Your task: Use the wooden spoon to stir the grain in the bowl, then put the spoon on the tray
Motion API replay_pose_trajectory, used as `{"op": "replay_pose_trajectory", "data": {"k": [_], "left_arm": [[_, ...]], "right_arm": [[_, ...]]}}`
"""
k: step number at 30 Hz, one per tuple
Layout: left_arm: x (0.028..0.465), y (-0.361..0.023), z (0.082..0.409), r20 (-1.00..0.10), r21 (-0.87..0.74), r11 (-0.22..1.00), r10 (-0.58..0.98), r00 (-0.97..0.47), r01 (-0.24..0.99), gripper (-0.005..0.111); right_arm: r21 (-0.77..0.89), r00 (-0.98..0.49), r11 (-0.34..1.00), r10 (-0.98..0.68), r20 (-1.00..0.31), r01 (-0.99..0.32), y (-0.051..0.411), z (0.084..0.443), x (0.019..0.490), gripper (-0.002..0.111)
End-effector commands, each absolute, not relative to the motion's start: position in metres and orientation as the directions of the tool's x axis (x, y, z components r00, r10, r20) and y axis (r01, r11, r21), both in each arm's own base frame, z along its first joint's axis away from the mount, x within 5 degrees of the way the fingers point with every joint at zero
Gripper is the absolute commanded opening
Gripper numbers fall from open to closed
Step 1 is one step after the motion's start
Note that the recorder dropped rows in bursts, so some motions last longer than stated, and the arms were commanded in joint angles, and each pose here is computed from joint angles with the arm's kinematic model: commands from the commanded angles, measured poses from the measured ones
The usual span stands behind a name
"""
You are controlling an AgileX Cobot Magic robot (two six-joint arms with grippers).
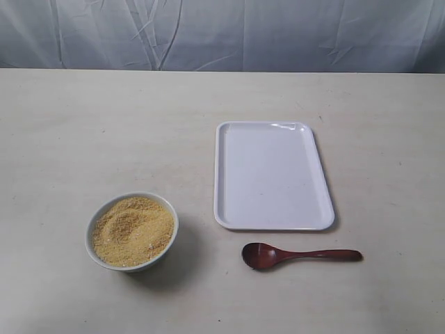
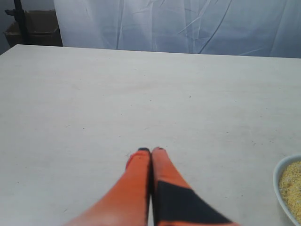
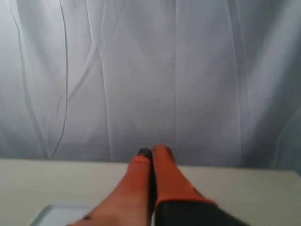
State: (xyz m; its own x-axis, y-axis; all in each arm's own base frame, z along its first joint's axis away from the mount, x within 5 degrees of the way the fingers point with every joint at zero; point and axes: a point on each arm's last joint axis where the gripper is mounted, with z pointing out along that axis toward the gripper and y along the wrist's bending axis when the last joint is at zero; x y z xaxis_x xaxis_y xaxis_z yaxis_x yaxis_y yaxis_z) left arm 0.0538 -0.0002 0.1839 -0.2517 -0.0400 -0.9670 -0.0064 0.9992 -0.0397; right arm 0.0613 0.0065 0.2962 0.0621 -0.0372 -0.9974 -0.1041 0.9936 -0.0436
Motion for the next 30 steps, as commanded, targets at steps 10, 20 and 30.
{"op": "replay_pose_trajectory", "data": {"k": [10,20,30], "left_arm": [[0.054,0.000,0.183,-0.968,-0.041,0.999,-0.042,-0.246,-0.009,0.000],[0.054,0.000,0.183,-0.968,-0.041,0.999,-0.042,-0.246,-0.009,0.000],[0.054,0.000,0.183,-0.968,-0.041,0.999,-0.042,-0.246,-0.009,0.000]], "right_arm": [[0.003,-0.769,0.923,-0.320,-0.554,-0.386,0.043,0.290,0.170,-0.001],[-0.047,-0.345,0.373,-0.895,-0.284,-0.927,0.115,0.226,0.199,-0.001],[-0.116,-0.161,0.193,-0.957,-0.240,-0.974,0.138,0.189,0.217,0.006]]}}
